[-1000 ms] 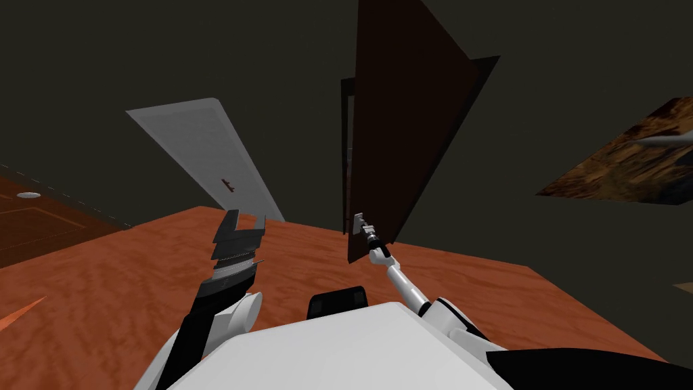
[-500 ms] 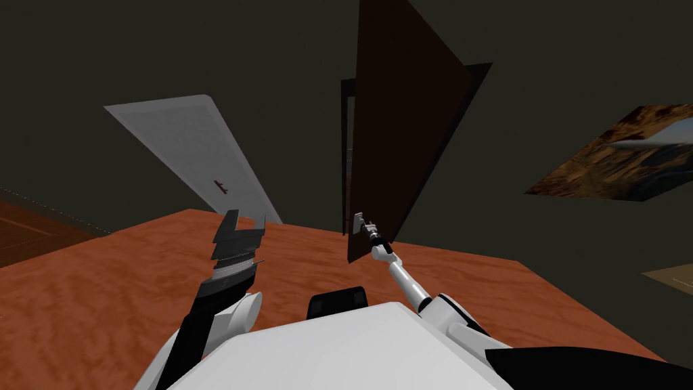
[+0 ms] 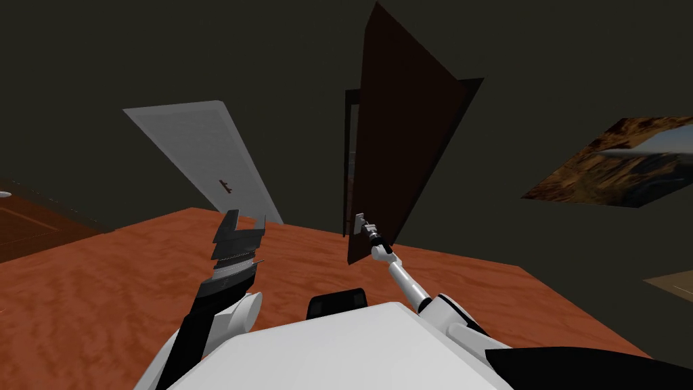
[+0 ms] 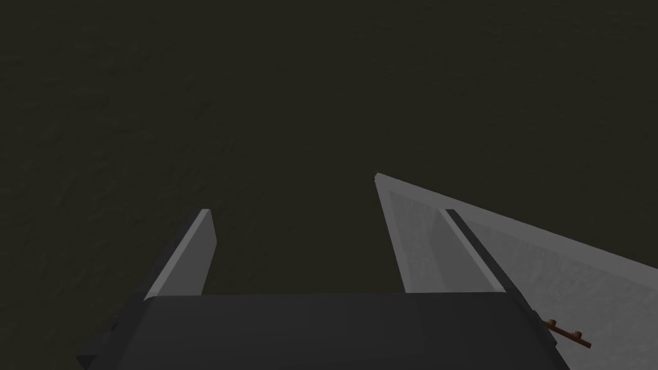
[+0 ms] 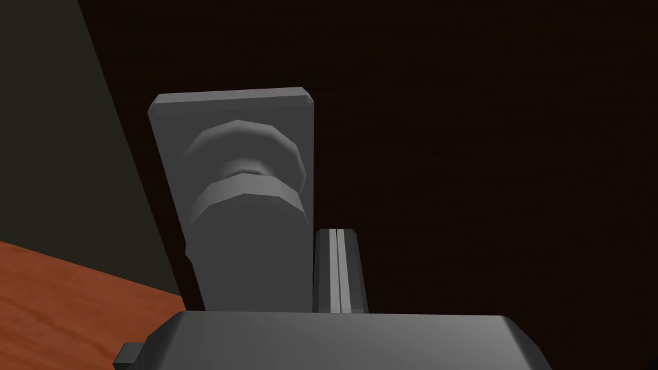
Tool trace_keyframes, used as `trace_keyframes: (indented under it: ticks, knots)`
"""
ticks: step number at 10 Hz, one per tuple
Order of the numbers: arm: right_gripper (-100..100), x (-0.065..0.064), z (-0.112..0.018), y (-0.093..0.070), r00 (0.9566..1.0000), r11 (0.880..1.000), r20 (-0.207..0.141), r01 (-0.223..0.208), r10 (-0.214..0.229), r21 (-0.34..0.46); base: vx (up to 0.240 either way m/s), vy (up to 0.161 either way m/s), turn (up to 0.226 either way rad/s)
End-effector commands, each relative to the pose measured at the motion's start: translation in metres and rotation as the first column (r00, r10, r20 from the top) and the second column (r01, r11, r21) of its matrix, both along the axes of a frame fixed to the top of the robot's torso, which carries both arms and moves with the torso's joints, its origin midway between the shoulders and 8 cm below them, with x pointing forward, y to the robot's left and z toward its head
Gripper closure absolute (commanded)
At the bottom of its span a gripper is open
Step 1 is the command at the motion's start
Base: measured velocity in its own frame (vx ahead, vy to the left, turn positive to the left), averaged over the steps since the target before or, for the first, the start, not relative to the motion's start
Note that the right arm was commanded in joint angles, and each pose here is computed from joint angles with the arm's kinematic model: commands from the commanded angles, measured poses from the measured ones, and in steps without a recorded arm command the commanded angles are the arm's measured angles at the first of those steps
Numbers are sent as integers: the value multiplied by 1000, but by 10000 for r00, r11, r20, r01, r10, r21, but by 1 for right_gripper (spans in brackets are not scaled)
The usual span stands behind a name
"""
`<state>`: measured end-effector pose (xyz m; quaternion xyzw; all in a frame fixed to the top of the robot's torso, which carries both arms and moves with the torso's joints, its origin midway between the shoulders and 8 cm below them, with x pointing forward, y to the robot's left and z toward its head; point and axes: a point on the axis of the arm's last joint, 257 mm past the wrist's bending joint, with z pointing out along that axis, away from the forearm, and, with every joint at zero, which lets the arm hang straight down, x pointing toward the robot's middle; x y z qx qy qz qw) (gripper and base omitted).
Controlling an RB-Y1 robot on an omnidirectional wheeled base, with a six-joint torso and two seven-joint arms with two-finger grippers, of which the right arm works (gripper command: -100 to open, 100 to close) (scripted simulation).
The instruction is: Pull the door open
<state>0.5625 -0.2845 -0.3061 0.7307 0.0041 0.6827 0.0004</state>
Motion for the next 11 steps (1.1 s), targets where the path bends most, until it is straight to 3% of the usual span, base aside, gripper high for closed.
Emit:
trace_keyframes:
  ticks: [1, 2, 5, 11]
  knots:
    - [100, 0, 1, 2, 10000, 10000, 17, -27, 27, 12, 0, 0, 0]
    - [-100, -3, 2, 11, 9996, 9997, 135, -245, 245, -6, -113, -69, 113]
    - [-100, -7, 5, 24, 9982, 9986, 283, -530, 530, -4, -130, -123, 86]
    - [-100, -14, 8, 42, 9943, 9954, 487, -953, 951, 18, -74, -64, 56]
